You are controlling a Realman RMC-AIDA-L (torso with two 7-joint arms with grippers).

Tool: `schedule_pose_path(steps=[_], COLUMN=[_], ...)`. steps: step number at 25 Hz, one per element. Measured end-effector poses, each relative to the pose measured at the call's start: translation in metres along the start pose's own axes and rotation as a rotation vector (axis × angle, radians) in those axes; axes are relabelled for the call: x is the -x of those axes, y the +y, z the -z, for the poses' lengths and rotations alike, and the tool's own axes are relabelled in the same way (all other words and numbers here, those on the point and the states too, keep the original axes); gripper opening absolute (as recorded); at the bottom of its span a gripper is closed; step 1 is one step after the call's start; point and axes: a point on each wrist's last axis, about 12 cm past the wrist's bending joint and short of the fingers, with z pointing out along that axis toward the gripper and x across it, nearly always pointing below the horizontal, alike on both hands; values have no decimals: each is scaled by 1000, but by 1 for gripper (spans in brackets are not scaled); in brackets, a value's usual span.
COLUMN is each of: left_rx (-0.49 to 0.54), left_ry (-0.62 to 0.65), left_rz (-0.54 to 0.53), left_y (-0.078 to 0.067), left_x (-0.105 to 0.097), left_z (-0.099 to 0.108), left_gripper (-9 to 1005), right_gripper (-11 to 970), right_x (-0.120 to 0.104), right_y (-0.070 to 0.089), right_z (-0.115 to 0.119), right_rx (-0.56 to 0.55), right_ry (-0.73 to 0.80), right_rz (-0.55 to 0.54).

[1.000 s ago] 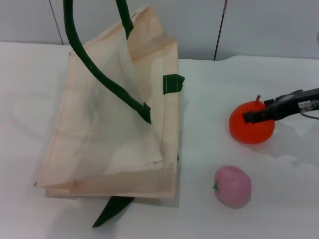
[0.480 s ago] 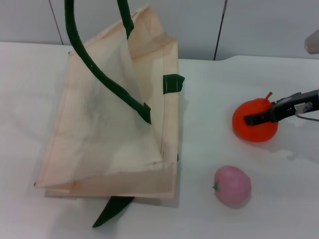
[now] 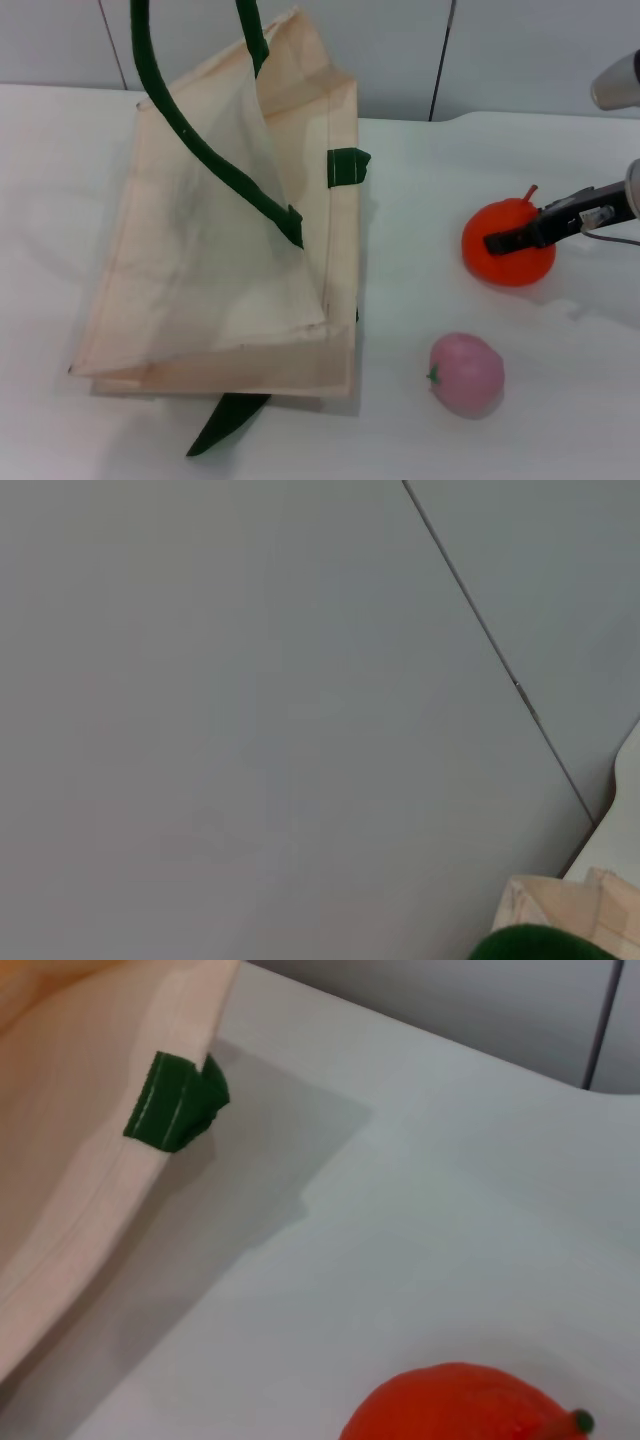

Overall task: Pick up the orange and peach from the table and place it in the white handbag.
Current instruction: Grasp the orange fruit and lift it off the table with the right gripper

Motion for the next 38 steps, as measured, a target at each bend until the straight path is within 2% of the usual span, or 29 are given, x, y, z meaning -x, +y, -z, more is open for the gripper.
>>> schedule_pose_path(steps=[9,14,17,29,38], left_rx=[-1,0,1,7,9], left_ry=[2,4,4,11,15], left_rz=[0,1,1,2,3], left_y=[0,0,0,1,1], left_x=[0,-2,-2,-4,-5], left_z=[0,0,0,0,0], left_gripper=[133,133,133,133,133], right_gripper=[809,583,517,419,374], right_x=[1,1,1,7,20], right_y=[3,3,3,3,8], right_z=[0,0,1,7,21], right_rx=[14,11,8,3,39], right_ry=[12,15,13,-24,-109], right_rz=[18,23,22,21,32])
